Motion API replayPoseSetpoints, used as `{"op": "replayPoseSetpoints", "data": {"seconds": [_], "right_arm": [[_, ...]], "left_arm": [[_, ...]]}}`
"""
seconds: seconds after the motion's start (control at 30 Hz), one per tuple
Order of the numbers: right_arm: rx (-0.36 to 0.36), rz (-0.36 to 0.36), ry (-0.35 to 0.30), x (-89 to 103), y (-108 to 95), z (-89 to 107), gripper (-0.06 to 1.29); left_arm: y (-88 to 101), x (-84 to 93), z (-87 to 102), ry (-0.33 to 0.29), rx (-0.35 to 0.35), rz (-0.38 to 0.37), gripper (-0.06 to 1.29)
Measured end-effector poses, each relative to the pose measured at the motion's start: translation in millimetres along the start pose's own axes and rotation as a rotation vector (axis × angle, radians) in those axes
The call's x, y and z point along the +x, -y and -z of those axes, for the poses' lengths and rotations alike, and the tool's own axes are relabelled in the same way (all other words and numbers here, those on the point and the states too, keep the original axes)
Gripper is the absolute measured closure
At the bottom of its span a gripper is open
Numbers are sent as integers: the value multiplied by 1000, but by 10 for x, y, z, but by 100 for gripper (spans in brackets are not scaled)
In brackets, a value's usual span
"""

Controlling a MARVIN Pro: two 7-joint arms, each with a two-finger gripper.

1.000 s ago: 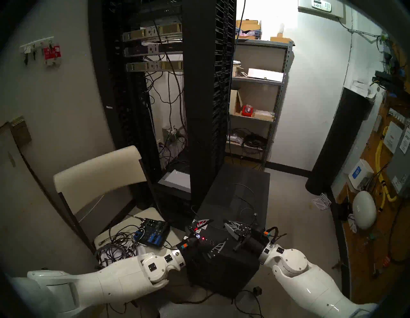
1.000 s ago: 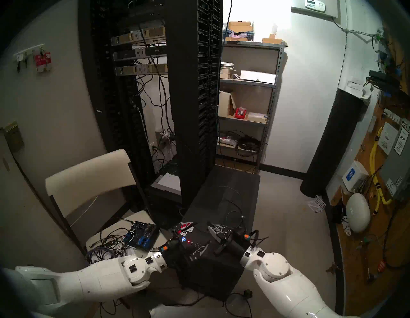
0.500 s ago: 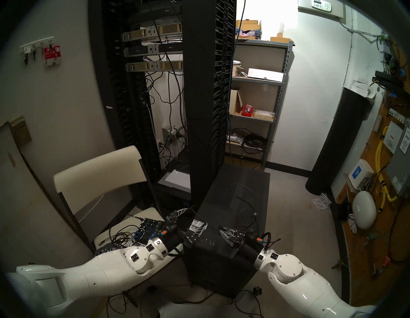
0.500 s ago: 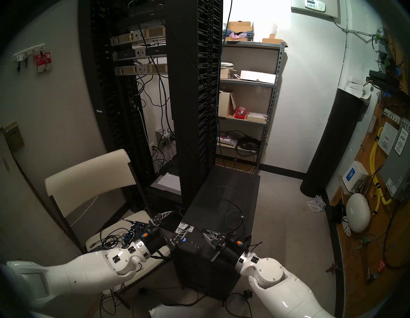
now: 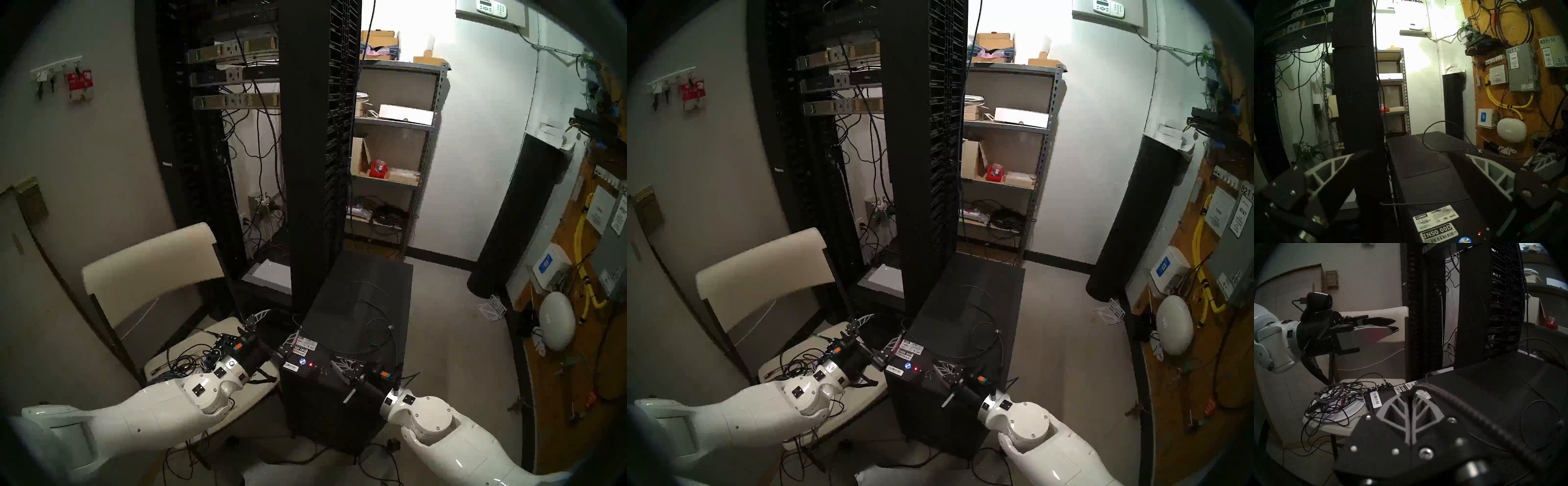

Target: Insert the cable into the workstation's USB slot

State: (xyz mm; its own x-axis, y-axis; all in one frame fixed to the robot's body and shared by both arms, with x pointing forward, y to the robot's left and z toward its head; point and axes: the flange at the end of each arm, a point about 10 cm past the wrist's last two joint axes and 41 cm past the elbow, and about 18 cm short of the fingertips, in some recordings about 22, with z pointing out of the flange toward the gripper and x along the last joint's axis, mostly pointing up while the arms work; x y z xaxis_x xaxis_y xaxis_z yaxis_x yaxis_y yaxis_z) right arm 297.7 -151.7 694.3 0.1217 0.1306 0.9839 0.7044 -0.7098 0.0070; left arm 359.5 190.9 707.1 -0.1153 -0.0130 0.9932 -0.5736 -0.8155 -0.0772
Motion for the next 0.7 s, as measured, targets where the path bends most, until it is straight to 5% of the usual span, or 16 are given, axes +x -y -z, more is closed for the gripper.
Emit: {"op": "replayPoseSetpoints", "data": {"seconds": [0.7], "right_arm": [[-22, 27, 29, -257, 94, 43, 125]], "left_arm": [[-43, -115, 104, 3, 35, -35, 0]]}}
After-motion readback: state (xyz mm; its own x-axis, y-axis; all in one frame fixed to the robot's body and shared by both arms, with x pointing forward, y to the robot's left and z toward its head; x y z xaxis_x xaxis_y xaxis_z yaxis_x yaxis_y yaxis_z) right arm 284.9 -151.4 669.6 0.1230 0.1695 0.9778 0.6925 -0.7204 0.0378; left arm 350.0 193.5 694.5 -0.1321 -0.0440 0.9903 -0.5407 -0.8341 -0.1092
